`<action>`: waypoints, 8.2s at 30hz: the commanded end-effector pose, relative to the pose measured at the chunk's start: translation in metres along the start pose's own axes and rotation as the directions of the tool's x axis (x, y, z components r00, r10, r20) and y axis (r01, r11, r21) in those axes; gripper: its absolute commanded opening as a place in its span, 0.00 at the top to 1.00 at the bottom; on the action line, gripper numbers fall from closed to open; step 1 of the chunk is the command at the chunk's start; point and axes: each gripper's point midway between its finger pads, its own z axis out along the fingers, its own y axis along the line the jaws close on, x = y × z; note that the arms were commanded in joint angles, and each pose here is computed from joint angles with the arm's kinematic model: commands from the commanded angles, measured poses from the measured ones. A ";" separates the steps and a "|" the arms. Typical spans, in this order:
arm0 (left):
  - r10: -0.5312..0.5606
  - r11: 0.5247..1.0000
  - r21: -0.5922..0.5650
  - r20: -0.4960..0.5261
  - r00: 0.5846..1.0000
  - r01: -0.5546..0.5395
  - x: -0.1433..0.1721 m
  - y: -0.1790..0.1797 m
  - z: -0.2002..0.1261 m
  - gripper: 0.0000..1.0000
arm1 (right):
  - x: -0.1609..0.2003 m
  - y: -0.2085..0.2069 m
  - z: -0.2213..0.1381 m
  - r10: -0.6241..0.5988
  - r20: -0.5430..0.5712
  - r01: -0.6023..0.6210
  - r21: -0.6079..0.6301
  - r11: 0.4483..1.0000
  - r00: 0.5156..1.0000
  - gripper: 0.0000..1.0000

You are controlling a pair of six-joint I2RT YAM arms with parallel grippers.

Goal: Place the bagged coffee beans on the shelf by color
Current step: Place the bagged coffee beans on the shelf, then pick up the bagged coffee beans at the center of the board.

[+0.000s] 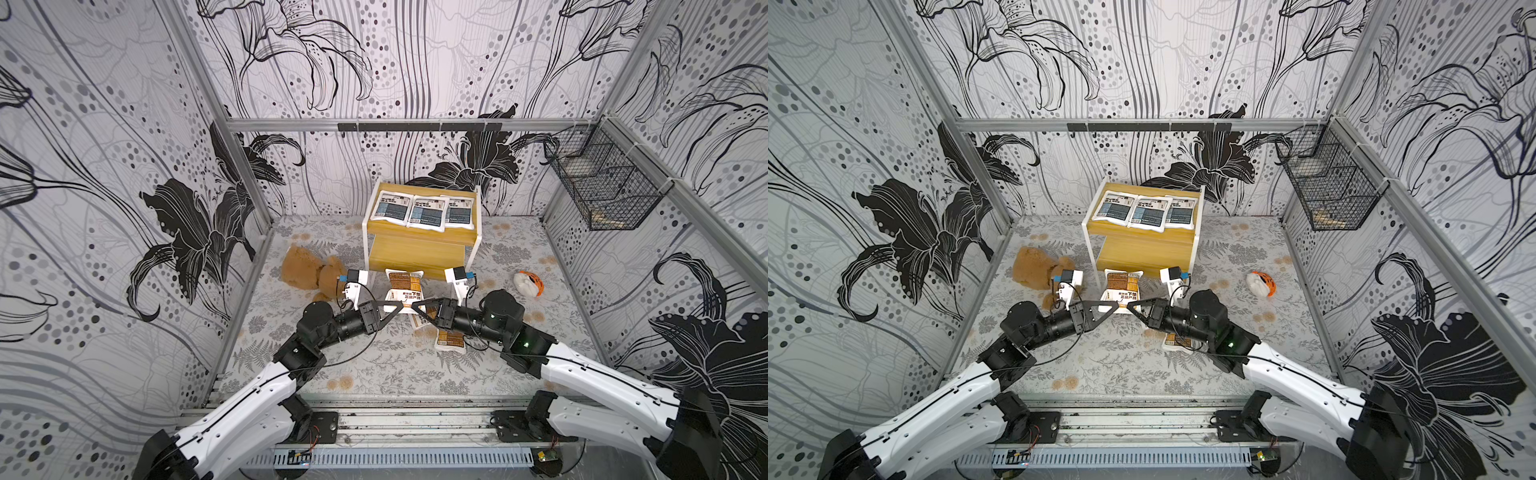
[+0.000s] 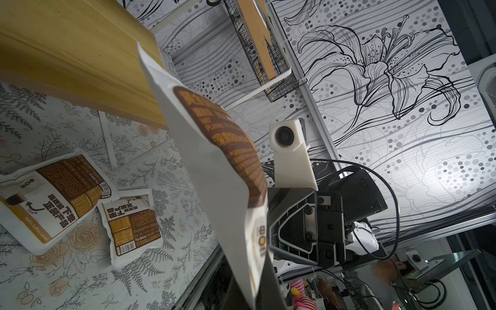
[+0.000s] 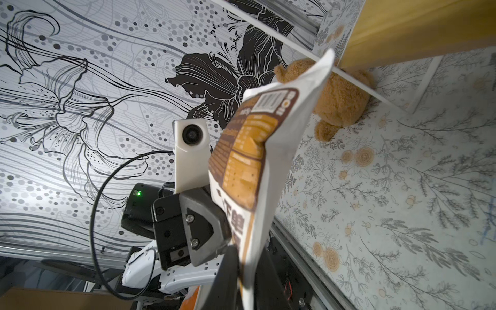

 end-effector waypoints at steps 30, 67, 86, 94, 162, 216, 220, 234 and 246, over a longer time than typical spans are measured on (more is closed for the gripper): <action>0.100 0.824 -0.565 0.213 0.972 0.039 -0.027 0.060 -0.091 0.50 | -0.083 -0.057 0.077 -0.217 0.165 0.134 0.409 0.903 0.962 0.98; 0.071 0.814 -0.578 0.202 0.977 0.060 -0.009 0.082 -0.098 0.50 | -0.111 -0.105 0.081 -0.250 0.173 0.108 0.577 0.810 0.953 0.26; 0.054 0.928 -0.371 0.211 0.976 0.029 -0.011 0.054 -0.070 0.44 | -0.036 -0.064 0.063 -0.254 -0.033 0.240 0.464 0.853 0.967 0.30; 0.051 0.916 -0.399 0.213 0.976 0.039 -0.008 0.061 -0.077 0.44 | -0.012 -0.073 0.086 -0.246 -0.178 0.300 0.438 0.847 0.953 0.83; -0.058 0.938 -0.346 -0.081 0.995 0.026 0.093 0.113 0.021 0.37 | 0.079 -0.209 -0.107 0.193 -0.073 -0.099 0.653 0.751 0.979 0.31; -0.057 0.928 -0.371 -0.031 0.998 0.041 0.085 0.107 0.006 0.29 | 0.035 -0.205 -0.128 0.111 -0.227 0.121 0.803 0.584 0.968 1.00; -0.071 0.929 -0.365 -0.022 0.997 0.058 0.084 0.106 0.007 0.29 | 0.045 -0.193 -0.116 0.116 -0.349 0.249 0.830 0.500 0.930 1.00; -0.078 0.905 -0.420 0.003 0.997 0.072 0.084 0.118 -0.014 0.29 | 0.104 -0.155 -0.010 0.078 -0.577 0.444 0.700 0.559 0.813 0.50; -0.074 0.877 -0.477 -0.021 0.997 0.055 0.093 0.144 -0.031 0.30 | 0.085 -0.161 -0.032 0.129 -0.405 0.207 0.685 0.699 0.905 0.27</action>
